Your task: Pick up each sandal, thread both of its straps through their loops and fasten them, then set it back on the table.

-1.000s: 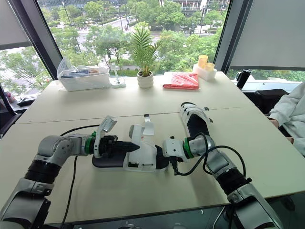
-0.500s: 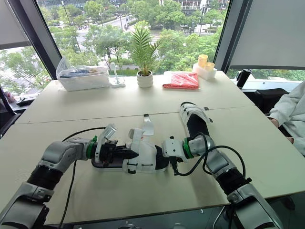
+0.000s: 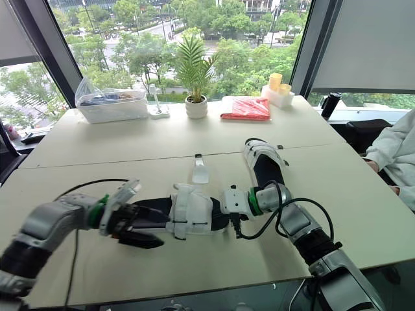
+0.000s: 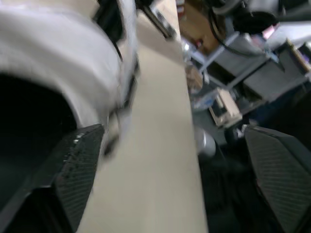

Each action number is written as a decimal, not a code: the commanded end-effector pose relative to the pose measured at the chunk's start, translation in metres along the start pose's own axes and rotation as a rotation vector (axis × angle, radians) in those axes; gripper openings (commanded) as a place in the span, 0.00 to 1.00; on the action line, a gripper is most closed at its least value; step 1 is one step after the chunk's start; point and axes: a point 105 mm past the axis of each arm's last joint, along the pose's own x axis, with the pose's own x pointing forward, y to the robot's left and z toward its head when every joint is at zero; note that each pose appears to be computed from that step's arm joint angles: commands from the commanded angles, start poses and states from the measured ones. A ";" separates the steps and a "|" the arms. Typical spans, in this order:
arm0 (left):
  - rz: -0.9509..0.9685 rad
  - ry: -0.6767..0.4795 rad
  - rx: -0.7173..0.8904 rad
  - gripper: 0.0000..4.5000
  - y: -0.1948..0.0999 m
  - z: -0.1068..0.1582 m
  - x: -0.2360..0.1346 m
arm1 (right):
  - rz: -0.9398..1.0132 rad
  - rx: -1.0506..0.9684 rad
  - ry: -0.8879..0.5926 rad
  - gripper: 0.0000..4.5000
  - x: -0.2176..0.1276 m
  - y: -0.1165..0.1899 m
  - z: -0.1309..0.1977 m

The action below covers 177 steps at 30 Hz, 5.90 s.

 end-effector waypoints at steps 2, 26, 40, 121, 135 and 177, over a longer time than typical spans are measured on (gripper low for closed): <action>0.011 0.009 0.056 0.99 -0.010 -0.011 0.003 | 0.031 0.050 0.071 0.00 0.003 0.010 -0.018; 0.107 -0.100 0.204 0.99 0.014 -0.026 0.057 | 0.039 0.041 0.074 0.00 0.005 0.011 -0.018; 0.141 -0.102 0.163 0.05 0.020 -0.032 0.063 | 0.043 0.045 0.073 0.00 0.006 0.013 -0.018; 0.483 -0.585 -0.293 0.99 0.130 0.061 -0.013 | 0.075 0.030 0.076 0.00 0.009 0.018 -0.015; 0.399 -0.516 -0.251 0.71 0.131 0.070 0.017 | 0.077 0.032 0.079 0.00 0.008 0.019 -0.015; 0.154 -0.643 -0.006 0.01 0.092 0.135 0.033 | 0.076 0.042 0.082 0.00 0.007 0.022 -0.014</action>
